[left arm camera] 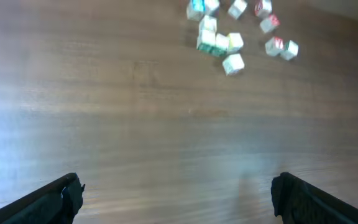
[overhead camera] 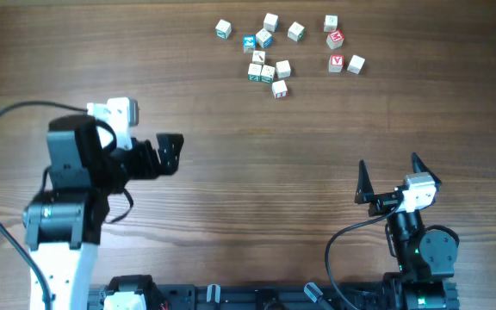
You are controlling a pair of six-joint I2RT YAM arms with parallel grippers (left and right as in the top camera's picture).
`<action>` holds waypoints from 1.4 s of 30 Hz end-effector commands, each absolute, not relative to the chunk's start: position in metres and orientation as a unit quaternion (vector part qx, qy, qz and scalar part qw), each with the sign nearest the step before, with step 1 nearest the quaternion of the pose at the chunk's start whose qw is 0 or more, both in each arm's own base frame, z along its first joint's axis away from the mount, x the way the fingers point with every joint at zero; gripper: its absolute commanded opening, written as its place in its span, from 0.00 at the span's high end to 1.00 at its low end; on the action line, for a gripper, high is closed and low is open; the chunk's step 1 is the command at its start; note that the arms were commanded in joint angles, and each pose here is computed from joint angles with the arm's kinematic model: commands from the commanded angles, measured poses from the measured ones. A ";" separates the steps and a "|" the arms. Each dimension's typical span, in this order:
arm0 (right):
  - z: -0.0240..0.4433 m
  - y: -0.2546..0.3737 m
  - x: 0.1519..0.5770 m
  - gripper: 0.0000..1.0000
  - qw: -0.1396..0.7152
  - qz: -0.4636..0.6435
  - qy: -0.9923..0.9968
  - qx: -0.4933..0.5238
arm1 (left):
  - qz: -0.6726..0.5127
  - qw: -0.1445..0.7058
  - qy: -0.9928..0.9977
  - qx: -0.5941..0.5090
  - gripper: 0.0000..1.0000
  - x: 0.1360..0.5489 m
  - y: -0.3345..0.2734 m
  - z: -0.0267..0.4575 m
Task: Form a tower
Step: 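Reach the left gripper forward toward the block cluster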
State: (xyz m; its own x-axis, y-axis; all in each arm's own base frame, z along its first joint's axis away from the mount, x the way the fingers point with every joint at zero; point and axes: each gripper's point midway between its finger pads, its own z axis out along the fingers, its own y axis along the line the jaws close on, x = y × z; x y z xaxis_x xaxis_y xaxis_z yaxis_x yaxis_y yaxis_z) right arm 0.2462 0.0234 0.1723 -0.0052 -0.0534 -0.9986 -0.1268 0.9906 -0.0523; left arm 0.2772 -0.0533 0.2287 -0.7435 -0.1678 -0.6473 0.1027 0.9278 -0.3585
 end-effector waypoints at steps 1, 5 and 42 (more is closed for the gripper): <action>0.175 0.025 0.246 0.00 0.707 0.030 0.704 -0.063 | -0.184 0.386 0.904 -0.015 0.00 0.296 -0.052 0.260; 0.175 0.025 0.246 0.00 0.707 0.030 0.704 -0.062 | -0.184 0.371 0.910 -0.019 0.00 0.302 -0.052 0.255; 0.175 0.025 0.246 0.01 0.707 0.030 0.704 -0.063 | -0.094 0.328 0.939 -0.037 0.00 0.372 -0.042 0.262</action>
